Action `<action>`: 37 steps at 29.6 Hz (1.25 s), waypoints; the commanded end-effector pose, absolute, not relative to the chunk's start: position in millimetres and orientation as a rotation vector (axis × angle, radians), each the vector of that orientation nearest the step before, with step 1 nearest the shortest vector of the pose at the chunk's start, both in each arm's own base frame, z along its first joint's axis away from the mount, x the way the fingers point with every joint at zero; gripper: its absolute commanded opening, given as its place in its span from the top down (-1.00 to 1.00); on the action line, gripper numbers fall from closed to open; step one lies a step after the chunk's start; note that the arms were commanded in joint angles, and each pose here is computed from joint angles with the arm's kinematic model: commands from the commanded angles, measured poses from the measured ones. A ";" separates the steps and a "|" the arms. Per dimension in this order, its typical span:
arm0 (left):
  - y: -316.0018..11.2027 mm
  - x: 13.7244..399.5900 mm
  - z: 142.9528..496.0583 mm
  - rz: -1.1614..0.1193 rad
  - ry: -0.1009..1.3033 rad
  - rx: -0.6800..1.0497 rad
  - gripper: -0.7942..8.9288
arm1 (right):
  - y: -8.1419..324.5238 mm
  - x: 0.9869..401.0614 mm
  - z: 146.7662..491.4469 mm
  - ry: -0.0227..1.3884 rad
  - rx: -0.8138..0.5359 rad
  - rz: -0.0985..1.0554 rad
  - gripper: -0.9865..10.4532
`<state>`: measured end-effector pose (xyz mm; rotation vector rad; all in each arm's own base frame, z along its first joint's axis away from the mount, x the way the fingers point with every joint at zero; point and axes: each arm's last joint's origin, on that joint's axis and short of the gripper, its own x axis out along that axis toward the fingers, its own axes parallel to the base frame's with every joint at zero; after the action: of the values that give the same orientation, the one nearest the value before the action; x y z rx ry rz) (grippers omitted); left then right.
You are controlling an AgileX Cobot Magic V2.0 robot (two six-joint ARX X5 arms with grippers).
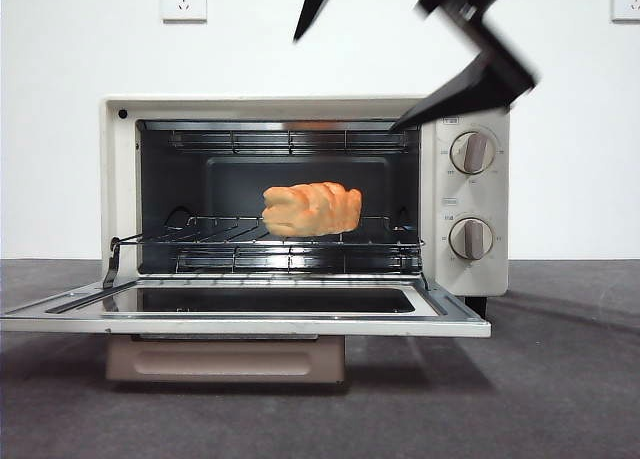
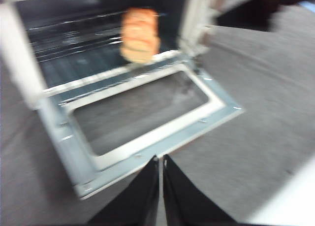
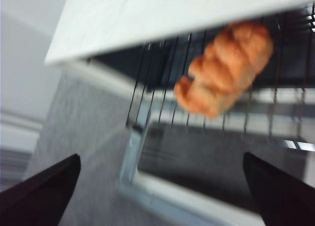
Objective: The left arm flap open the oven, the right arm pick bread and place it into oven, the left arm flap close the oven
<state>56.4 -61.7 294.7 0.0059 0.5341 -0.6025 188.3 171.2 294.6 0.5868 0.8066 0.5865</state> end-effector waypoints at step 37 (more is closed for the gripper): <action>-11.1 186.7 201.8 -0.296 1.198 -0.628 0.81 | 62.7 61.6 326.7 0.820 0.083 0.723 0.80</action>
<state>183.7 -10.9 205.1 -0.6602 1.1820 -0.2608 62.0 62.0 321.8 0.1000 0.8436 0.7031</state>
